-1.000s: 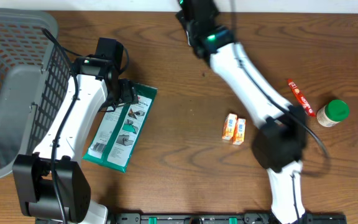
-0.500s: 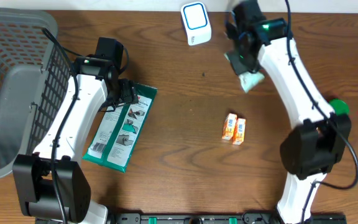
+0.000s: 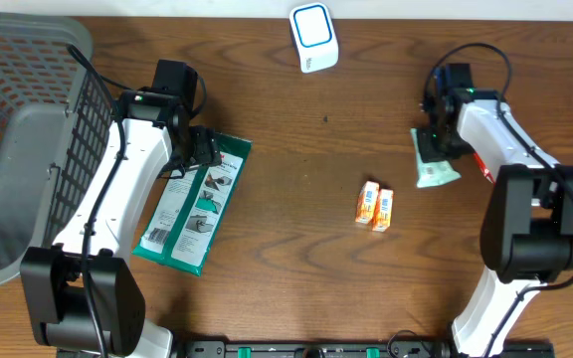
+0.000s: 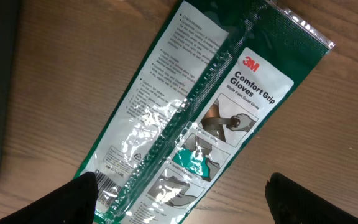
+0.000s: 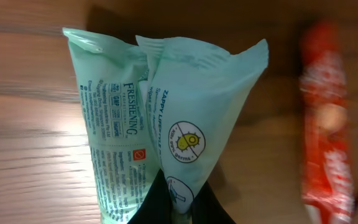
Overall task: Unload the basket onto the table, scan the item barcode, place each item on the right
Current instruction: 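Carry the wipes pouch right and release it on the table, then move the right gripper over the orange Kleenex tissue packs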
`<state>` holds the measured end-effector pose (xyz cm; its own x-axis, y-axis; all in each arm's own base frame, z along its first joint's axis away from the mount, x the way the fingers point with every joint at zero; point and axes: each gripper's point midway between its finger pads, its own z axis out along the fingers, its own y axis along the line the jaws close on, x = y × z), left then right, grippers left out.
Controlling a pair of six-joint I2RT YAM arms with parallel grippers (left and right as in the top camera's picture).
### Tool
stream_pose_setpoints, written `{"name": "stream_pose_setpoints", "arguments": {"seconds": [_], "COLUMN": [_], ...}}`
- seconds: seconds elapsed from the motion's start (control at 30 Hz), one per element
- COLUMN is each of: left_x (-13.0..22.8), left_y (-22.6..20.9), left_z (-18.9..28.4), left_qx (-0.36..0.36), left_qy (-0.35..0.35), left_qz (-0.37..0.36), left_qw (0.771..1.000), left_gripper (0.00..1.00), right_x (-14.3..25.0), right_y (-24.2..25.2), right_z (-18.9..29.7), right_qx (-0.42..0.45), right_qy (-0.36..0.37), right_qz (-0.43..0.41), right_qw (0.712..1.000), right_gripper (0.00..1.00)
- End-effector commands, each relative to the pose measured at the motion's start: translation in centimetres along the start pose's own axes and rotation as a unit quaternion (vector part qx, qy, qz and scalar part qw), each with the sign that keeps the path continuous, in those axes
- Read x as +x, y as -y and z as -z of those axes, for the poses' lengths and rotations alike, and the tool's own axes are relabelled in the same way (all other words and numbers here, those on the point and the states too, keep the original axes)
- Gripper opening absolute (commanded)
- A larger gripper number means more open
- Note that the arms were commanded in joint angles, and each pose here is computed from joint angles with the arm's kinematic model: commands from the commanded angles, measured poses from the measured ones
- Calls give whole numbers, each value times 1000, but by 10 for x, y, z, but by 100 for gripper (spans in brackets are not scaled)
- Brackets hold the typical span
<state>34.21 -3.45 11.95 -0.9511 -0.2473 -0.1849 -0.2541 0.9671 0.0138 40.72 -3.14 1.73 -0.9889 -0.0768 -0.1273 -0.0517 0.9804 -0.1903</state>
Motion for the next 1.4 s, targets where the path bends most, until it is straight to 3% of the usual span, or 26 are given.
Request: {"name": "stream_pose_setpoints", "arguments": {"seconds": [0.0,0.17,0.2,0.27,0.3,0.33,0.5,0.63,0.8,0.93,1.07,1.37], "left_x": [-4,-4,-4,-4,-4,-4,-4,-4,-4,-4,-4,-4], "left_y": [-1,-1,-1,-1,-1,-1,-1,-1,-1,-1,-1,-1], "left_z": [5,5,5,5,5,5,5,5,5,5,5,5], "left_qx": [-2,-2,-2,-2,-2,-2,-2,-2,-2,-2,-2,-2], "left_qy": [7,7,7,7,7,7,7,7,7,7,7,7], "left_qz": [1,1,1,1,1,1,1,1,1,1,1,1], "left_qw": [1000,1000,1000,1000,1000,1000,1000,1000,1000,1000,1000,1000], "left_gripper": [87,87,87,87,87,87,87,87,87,87,87,87], "right_x": [34,35,35,35,33,32,15,-14,-53,-68,-62,-26], "right_y": [56,79,79,78,78,78,83,67,16,-39,-88,-147], "right_z": [-23,-25,-25,-26,-26,-26,-10,19,68,113,143,152], "right_qx": [91,105,101,97,98,98,98,44,-105,-260,-386,-411], "right_qy": [-51,-49,-48,-47,-45,-42,-25,15,84,127,126,44], "right_qz": [-37,-49,-52,-52,-51,-46,-40,-39,-25,-1,22,49], "right_qw": [994,992,992,993,993,993,994,998,991,957,913,909], "right_gripper": [1,2,11,48,61,65,69,71,84,98,99,99]}}
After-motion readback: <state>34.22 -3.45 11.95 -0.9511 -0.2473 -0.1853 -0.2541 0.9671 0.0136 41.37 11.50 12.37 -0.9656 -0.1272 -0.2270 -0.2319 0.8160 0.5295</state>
